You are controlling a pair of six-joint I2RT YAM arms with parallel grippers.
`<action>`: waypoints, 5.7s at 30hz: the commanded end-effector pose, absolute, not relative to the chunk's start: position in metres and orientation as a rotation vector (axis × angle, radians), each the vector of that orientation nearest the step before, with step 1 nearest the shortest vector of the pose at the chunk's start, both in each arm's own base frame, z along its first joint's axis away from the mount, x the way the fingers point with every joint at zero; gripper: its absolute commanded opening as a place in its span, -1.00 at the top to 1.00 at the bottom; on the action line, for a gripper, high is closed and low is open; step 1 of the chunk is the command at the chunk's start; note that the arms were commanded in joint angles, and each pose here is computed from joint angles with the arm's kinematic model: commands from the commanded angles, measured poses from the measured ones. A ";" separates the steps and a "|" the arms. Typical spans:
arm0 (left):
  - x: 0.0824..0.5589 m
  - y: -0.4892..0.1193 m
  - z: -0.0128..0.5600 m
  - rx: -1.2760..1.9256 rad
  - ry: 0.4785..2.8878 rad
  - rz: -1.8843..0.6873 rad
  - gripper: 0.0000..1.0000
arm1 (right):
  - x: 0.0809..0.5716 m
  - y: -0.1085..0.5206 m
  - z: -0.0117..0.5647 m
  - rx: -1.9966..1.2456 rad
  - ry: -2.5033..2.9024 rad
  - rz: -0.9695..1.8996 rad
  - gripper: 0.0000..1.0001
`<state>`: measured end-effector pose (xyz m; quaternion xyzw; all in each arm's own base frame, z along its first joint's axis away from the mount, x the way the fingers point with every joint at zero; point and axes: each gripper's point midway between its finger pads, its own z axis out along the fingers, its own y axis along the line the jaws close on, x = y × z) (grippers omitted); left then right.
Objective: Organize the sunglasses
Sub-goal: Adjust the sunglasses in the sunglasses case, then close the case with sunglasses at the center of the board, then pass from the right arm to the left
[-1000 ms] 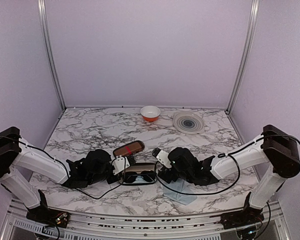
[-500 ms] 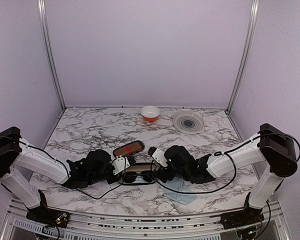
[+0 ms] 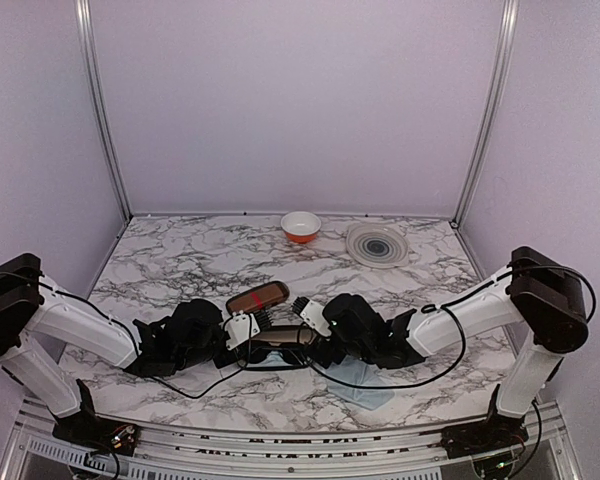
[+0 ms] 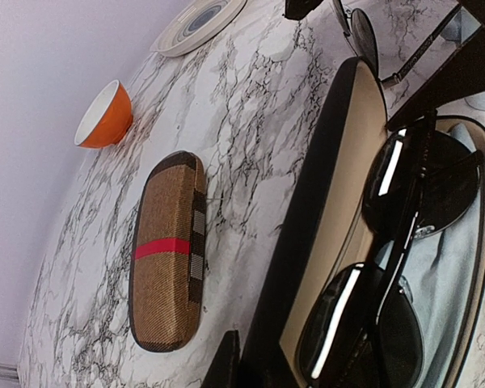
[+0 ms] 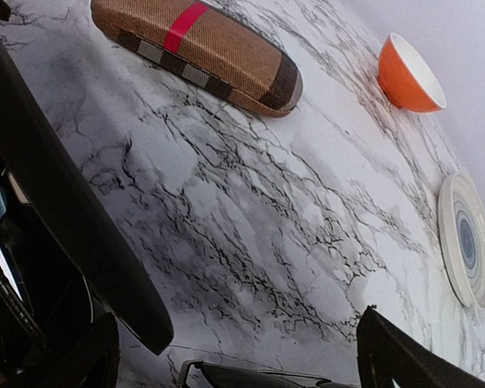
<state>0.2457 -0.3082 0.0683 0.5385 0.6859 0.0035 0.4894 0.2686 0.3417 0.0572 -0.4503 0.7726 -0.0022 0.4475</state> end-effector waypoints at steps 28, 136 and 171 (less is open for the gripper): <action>0.241 -0.303 0.058 1.340 1.675 0.028 1.00 | 0.185 0.387 0.120 -1.773 1.271 0.271 -1.00; 0.217 -0.324 0.049 1.550 1.587 -0.116 -0.43 | 0.213 0.402 0.078 -1.800 1.189 0.026 0.28; 0.267 -0.157 0.087 0.796 1.983 0.749 0.65 | 0.229 0.384 0.154 -1.426 1.284 0.061 -0.71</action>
